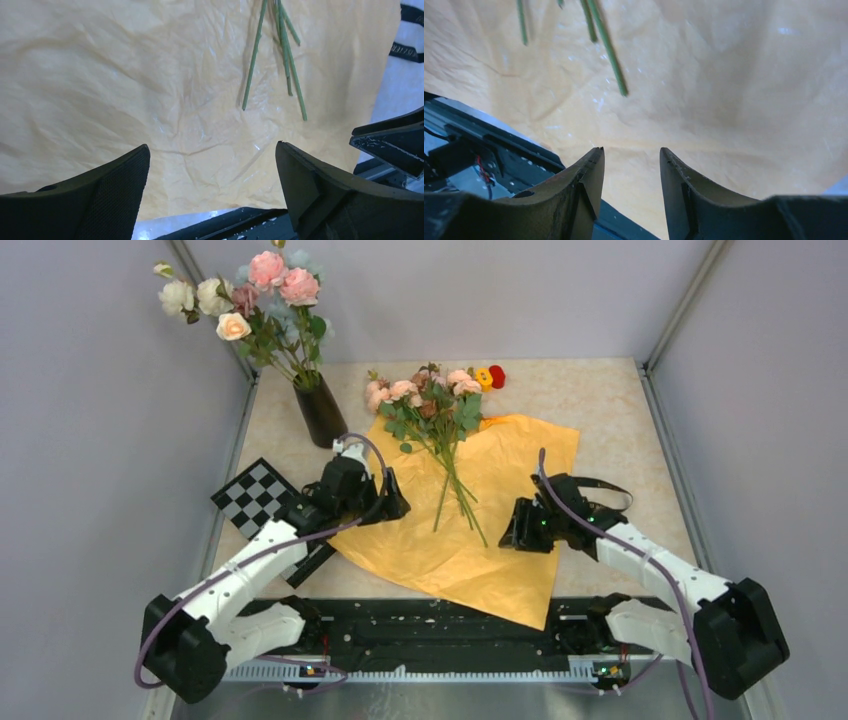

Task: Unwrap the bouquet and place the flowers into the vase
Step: Unfold the wrapping paper at the center of the board.

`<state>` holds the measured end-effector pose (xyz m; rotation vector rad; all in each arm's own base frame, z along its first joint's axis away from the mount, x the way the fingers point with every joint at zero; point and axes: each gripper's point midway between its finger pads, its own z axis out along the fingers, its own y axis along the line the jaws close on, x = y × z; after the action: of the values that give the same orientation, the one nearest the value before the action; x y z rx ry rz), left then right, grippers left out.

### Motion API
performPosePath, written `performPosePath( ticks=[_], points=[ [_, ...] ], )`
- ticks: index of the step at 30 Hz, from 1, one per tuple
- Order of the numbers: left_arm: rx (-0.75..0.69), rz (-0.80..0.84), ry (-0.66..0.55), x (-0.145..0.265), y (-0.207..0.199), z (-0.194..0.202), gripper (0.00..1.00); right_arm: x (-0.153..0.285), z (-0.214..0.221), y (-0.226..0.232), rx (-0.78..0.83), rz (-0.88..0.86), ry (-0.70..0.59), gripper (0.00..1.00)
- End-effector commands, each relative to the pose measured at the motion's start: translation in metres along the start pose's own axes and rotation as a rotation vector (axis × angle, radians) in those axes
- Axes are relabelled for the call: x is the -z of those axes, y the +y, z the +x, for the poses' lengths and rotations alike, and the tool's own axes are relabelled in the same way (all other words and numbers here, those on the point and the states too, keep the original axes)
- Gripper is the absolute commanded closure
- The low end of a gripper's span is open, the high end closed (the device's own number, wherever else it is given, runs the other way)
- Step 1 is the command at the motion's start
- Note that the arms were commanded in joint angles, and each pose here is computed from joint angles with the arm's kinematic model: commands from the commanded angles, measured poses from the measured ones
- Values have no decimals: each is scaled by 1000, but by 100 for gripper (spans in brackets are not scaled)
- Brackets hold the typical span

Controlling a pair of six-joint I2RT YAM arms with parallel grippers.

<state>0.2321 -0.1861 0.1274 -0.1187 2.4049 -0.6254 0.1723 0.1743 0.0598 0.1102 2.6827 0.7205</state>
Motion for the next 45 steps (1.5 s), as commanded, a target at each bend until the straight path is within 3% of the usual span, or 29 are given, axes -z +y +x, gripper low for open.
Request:
performPosePath(
  ticks=[1,9,14,28,45],
  points=[
    [-126,-10,13,19,1,-34,1,-3,-66,50,74,-114,-168,54],
    [-165,-103,-84,39,35,-97,1,-39,-147,107,246,-127,-236,62],
    [-191,-236,-191,50,68,-120,1,-61,-173,126,311,-111,-229,69],
    [-195,-287,-208,52,85,-118,1,-121,-155,134,341,-25,-245,75],
    [-185,-278,-200,50,87,-116,1,-135,-166,119,382,89,-320,76]
  ],
)
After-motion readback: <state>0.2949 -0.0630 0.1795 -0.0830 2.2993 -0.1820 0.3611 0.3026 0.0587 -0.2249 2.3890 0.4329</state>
